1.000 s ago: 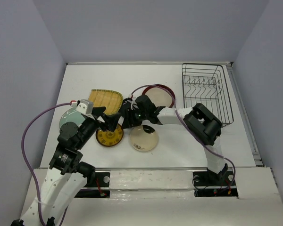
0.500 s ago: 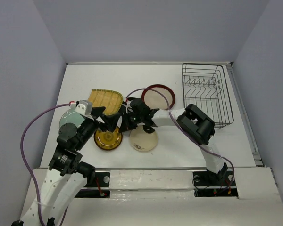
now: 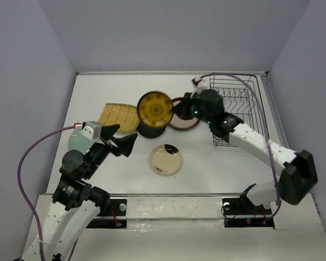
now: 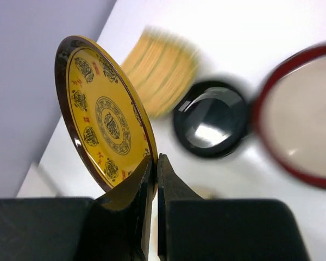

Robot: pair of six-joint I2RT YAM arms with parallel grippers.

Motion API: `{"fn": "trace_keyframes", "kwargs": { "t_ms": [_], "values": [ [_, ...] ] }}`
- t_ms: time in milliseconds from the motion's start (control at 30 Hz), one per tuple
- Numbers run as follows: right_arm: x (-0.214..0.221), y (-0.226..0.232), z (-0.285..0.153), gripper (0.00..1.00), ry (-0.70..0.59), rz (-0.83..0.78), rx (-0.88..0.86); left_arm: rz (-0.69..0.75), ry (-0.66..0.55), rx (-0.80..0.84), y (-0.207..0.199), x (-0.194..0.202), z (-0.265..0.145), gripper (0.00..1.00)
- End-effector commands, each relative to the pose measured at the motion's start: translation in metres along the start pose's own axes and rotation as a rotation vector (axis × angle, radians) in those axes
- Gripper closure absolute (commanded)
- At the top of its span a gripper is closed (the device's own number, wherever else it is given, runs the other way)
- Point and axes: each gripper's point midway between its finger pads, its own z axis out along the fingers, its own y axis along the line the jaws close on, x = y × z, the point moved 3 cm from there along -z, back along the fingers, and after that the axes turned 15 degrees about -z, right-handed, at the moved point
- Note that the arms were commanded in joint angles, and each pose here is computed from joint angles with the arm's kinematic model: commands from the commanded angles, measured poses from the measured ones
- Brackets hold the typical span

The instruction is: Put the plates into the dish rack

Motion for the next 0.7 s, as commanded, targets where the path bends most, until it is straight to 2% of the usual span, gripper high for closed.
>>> {"fn": "trace_keyframes", "kwargs": {
  "t_ms": [0,33,100,200,300,367,400,467,667],
  "values": [
    [-0.059,-0.119,-0.089,0.93,-0.192,0.007,0.536,0.023,-0.099,0.069,-0.022,-0.027,-0.011,0.01],
    [-0.067,-0.151,-0.113,0.93,-0.217,0.011,0.664,0.024,-0.108,0.075,-0.023,-0.029,-0.014,0.01],
    [-0.075,-0.187,-0.154,0.93,-0.239,0.014,0.886,0.022,-0.117,0.081,-0.026,-0.030,-0.016,0.01],
    [-0.084,-0.231,-0.209,0.93,-0.267,0.002,1.188,0.015,-0.121,0.111,-0.032,-0.030,-0.021,0.01],
    [-0.096,-0.258,-0.249,0.93,-0.279,-0.009,1.408,0.015,-0.105,0.113,-0.033,-0.026,-0.024,0.01],
    [-0.102,-0.269,-0.261,0.93,-0.271,-0.055,1.471,0.011,-0.101,0.137,-0.038,-0.026,-0.027,0.01],
    [-0.110,-0.279,-0.267,0.93,-0.310,-0.063,1.505,0.009,-0.098,0.142,-0.039,-0.025,-0.028,0.01],
    [-0.114,-0.290,-0.266,0.93,-0.297,-0.085,1.511,0.007,-0.094,0.155,-0.041,-0.024,-0.030,0.01],
    [-0.121,-0.324,-0.261,0.93,-0.143,-0.205,1.587,0.003,-0.104,0.176,-0.045,-0.026,-0.036,0.01]
  ]
}}
